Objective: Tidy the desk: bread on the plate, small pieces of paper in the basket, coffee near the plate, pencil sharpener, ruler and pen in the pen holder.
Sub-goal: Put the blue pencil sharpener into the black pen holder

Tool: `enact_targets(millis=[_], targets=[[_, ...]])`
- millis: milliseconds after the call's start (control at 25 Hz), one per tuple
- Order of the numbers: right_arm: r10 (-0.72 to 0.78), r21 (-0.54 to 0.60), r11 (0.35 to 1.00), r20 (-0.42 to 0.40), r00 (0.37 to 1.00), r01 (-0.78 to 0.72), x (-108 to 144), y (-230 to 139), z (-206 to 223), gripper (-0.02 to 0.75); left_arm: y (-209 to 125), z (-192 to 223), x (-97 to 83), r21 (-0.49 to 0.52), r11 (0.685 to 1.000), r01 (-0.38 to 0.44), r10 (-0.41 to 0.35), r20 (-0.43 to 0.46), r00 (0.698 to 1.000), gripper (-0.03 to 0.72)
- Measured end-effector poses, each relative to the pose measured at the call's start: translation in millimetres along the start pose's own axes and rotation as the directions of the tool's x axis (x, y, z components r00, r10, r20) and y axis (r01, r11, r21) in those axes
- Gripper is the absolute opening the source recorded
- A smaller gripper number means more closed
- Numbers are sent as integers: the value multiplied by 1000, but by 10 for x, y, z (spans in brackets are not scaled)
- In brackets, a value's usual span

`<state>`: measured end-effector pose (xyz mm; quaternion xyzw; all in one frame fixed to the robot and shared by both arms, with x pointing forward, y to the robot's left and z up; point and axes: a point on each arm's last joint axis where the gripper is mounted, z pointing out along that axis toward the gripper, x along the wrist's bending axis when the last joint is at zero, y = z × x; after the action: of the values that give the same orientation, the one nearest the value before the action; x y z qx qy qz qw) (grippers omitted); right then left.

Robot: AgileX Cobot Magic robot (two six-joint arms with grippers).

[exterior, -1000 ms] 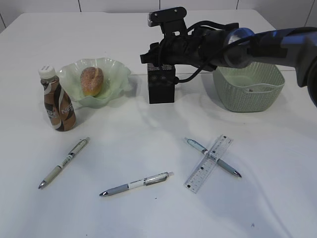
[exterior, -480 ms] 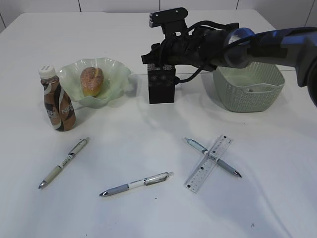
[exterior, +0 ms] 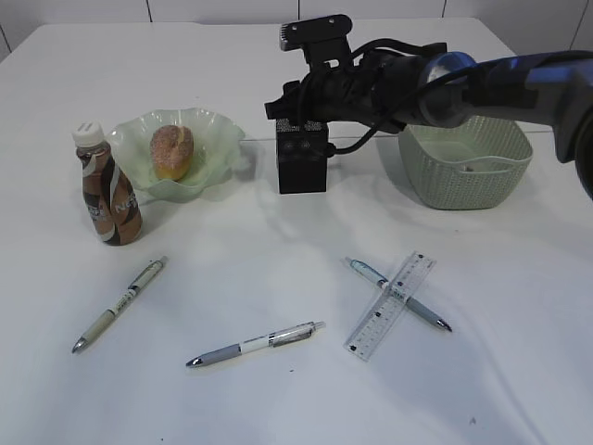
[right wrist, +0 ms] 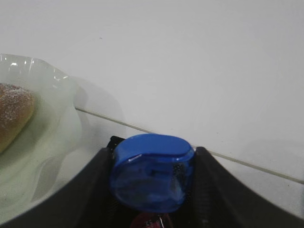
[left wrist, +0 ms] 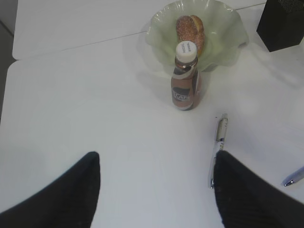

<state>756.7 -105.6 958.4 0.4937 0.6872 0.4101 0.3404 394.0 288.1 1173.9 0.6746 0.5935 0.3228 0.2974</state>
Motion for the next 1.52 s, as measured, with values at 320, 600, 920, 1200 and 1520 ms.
enact_targets(millis=[320,600,920,1200,1520], targets=[[3,3,1000,3,1000,-3,-3,-3,0,395,3,0,0,-3,1000,0,0,0,1000,526],[32,27,999,30,999,-32,-26,-25,-1,396,5,0,0,-5,1000,0,0,0,1000,526],[44,36,998,36,998,-46,-6,-33,-4,410,24,0,-1,-27,1000,0,0,1,1000,526],[8,13,1000,15,1000,-8,14,-11,-3,410,28,0,-1,-31,1000,0,0,1,1000,526],[-25,-32,999,-34,999,23,59,29,-4,410,30,0,-1,-33,999,0,0,1,1000,526]])
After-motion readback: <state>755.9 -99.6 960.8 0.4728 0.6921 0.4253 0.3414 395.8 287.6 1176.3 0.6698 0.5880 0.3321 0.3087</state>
